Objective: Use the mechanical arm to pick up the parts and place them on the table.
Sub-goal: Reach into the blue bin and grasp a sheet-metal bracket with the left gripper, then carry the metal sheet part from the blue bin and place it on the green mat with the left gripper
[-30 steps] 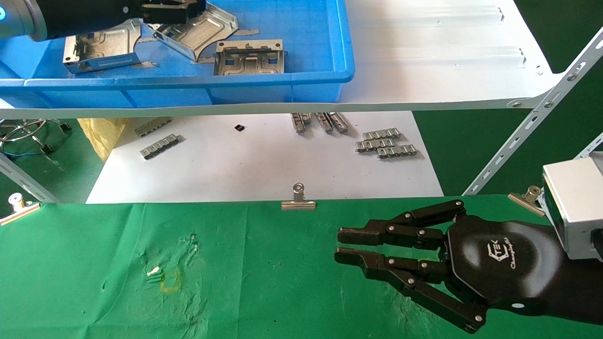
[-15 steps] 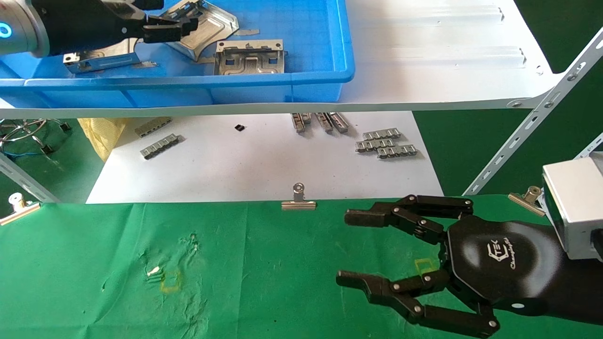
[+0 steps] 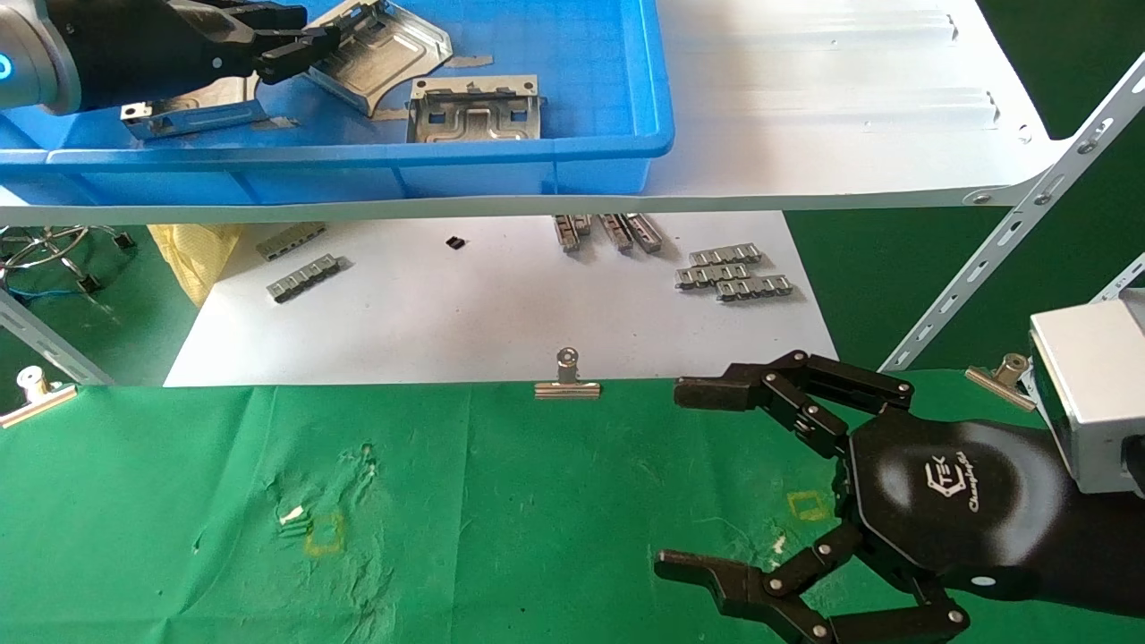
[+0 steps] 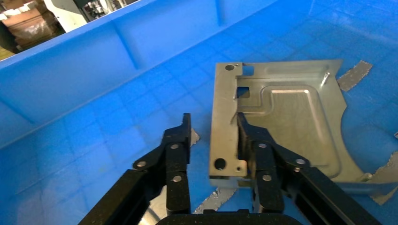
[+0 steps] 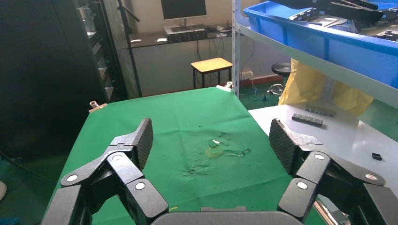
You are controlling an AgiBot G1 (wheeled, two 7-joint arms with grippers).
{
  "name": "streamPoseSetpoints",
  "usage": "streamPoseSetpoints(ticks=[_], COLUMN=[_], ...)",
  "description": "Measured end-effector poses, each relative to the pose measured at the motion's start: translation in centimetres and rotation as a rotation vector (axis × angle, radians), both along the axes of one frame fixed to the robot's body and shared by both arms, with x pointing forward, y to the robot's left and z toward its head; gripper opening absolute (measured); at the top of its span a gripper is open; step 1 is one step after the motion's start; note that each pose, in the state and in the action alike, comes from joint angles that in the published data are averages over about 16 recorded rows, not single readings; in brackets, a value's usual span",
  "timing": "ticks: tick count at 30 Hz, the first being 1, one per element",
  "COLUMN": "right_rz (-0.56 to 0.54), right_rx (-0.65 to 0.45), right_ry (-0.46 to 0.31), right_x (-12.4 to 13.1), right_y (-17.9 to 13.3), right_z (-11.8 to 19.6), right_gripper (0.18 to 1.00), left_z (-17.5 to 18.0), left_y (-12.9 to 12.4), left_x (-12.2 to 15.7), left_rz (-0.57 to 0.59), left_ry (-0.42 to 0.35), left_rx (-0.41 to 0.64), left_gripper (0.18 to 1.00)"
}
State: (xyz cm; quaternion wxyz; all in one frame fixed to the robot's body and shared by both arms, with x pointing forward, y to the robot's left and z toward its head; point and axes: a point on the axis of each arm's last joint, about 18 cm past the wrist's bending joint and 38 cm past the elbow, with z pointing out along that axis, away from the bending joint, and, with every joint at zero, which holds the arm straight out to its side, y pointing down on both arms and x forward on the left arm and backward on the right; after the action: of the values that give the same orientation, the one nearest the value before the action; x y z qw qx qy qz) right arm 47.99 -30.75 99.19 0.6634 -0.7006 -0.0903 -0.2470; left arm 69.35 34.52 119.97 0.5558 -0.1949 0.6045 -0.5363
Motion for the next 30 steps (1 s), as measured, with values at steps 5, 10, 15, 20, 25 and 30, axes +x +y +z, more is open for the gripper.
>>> streamPoseSetpoints(ticks=[5,10,15,20,25,30], right_rz=[0.000,0.000,0.000,0.000,0.000,0.000], right_rx=[0.000,0.000,0.000,0.000,0.000,0.000], right_ry=[0.000,0.000,0.000,0.000,0.000,0.000], right_x=[0.0,0.0,0.0,0.0,0.0,0.0], right_y=[0.0,0.0,0.0,0.0,0.0,0.0], right_z=[0.0,0.0,0.0,0.0,0.0,0.0], right_gripper=[0.923,0.966,0.989,0.999,1.001,1.001], left_z=[0.2,0.8,1.7,1.9,0.9,-1.1], left_y=[0.0,-0.4,-1.2,-2.3,-3.2,-3.4], left_x=[-0.2,-1.0,-2.6,-5.0,-7.7,-9.8], left_rz=[-0.011,-0.061,-0.159,-0.307,-0.464,-0.582], left_ry=[-0.004,-0.021,-0.050,-0.079,-0.102,-0.125], left_rx=[-0.017,-0.033,-0.033,0.001,0.063,0.139], left_gripper=[0.403,0.328,0.290,0.282,0.279,0.278])
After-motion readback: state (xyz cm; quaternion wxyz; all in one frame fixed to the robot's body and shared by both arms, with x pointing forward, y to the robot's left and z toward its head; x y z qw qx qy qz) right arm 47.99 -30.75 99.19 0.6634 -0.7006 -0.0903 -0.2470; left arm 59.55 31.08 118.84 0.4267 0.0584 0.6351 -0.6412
